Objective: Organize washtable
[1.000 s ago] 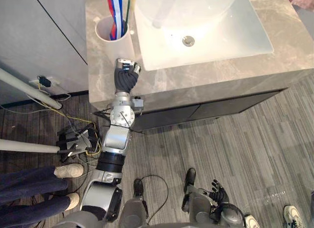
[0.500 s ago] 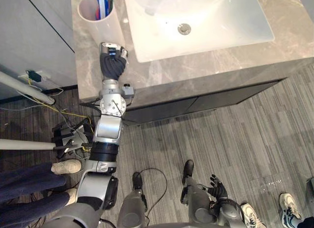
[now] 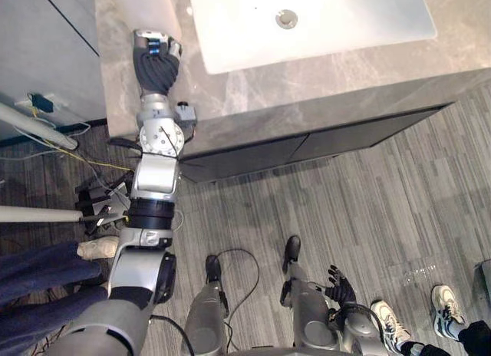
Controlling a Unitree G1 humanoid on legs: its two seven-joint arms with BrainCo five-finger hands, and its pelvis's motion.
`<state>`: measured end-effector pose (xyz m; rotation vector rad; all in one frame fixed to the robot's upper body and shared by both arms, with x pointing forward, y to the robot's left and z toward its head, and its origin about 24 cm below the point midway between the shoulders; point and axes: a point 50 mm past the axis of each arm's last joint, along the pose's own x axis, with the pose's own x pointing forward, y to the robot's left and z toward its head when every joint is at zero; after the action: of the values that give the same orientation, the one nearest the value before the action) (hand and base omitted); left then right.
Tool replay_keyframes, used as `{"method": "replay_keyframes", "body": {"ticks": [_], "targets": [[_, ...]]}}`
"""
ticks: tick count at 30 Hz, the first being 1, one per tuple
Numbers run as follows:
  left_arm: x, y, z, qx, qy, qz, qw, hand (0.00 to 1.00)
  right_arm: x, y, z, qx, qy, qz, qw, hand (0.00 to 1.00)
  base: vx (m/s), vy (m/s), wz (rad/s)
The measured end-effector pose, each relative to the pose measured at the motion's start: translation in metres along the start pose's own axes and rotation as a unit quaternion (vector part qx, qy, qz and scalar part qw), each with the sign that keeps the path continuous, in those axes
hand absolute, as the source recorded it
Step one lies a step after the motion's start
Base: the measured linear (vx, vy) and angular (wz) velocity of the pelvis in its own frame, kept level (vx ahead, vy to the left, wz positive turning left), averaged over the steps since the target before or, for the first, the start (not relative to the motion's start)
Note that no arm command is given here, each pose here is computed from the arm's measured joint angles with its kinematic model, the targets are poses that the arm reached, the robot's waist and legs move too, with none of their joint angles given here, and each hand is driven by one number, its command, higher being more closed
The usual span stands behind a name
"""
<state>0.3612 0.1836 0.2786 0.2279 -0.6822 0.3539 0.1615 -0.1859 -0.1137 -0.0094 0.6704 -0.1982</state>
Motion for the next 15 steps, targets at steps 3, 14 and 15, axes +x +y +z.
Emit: {"method": "replay_keyframes", "body": {"ticks": [3,14,15], "targets": [[0.016,0.002,0.013,0.007,-0.015,-0.002,1.000,1.00,0.000,0.001,0.002,0.003,-0.004,0.002,1.000,0.00,-0.09,-0.027,0.01],[0.067,0.042,0.056,0.045,-0.056,0.040,0.997,1.00,0.005,-0.001,0.011,0.004,-0.020,0.006,1.000,0.00,-0.08,-0.055,-0.04],[0.067,0.042,0.057,0.045,-0.056,0.040,0.997,1.00,0.005,-0.002,0.010,0.004,-0.019,0.005,1.000,0.00,-0.08,-0.013,-0.24]]}}
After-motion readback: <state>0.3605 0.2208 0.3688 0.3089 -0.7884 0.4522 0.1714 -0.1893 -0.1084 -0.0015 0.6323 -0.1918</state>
